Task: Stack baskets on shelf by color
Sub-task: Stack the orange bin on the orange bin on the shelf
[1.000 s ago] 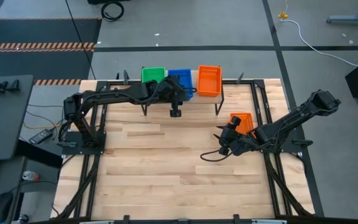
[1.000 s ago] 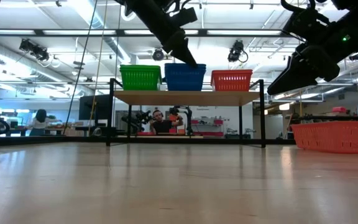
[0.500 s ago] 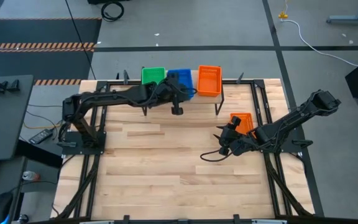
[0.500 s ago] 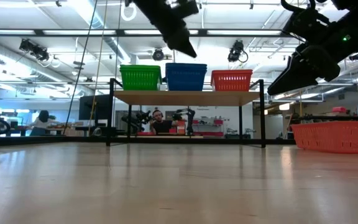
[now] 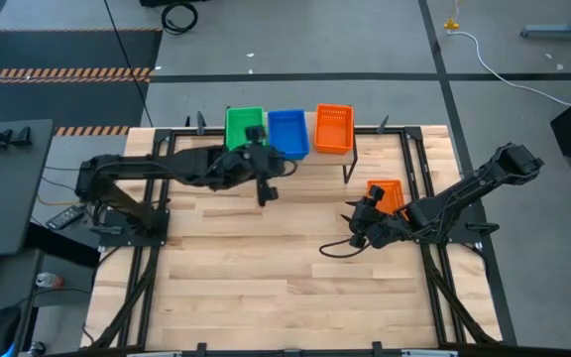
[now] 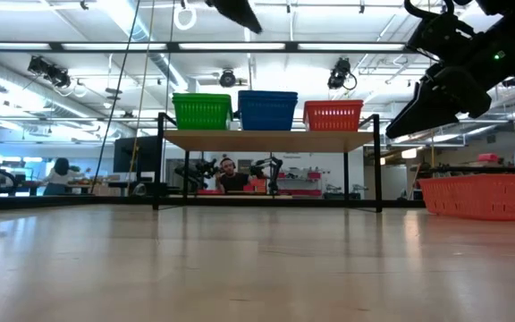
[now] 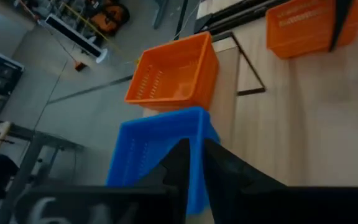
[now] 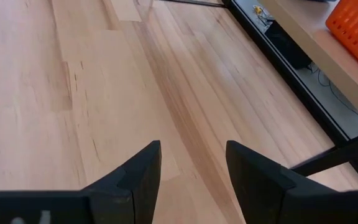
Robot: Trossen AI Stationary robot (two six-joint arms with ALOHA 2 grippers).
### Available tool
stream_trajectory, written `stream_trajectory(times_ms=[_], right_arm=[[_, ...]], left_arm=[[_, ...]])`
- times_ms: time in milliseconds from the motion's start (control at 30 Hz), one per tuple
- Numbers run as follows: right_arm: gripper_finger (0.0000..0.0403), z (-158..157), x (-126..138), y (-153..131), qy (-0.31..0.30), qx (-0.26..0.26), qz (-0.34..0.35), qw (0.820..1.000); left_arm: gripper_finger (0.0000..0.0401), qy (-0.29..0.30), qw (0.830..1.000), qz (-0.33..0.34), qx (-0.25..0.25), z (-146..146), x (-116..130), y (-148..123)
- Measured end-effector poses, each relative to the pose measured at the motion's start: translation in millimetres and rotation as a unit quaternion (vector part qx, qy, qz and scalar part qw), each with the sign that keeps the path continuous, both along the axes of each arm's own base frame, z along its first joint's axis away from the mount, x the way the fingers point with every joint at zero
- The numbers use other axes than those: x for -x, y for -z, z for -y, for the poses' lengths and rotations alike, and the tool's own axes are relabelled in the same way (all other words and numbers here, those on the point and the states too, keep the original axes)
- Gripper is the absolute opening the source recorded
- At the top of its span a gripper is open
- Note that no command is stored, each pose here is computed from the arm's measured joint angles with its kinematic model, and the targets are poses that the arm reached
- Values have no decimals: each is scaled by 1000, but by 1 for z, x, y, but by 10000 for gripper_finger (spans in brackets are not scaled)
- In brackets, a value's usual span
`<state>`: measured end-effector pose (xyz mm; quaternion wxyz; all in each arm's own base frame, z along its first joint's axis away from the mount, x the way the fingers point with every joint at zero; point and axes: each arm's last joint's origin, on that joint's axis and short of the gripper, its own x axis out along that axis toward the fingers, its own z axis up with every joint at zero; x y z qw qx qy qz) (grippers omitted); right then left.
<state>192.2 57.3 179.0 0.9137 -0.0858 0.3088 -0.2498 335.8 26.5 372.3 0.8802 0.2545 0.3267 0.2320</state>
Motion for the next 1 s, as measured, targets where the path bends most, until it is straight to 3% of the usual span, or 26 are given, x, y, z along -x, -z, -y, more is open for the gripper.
stream_trajectory(times_ms=[200,367,500,667,867,1000], right_arm=[[187,0,0,0,0,-1,1,1000],[187,0,0,0,0,-2,2,1000],[187,0,0,0,1,-6,1,1000],[187,1,0,0,3,-5,-1,1000],[187,6,-2,0,16,-6,3,1000],[187,10,-5,-1,23,-6,11,1000]], left_arm=[[36,-30,997,10,63,17,31,-4],[18,-31,996,13,87,25,50,36],[7,12,990,74,117,33,67,78],[8,88,965,169,179,44,93,121],[13,136,937,227,228,48,118,165],[7,194,900,283,268,50,133,186]])
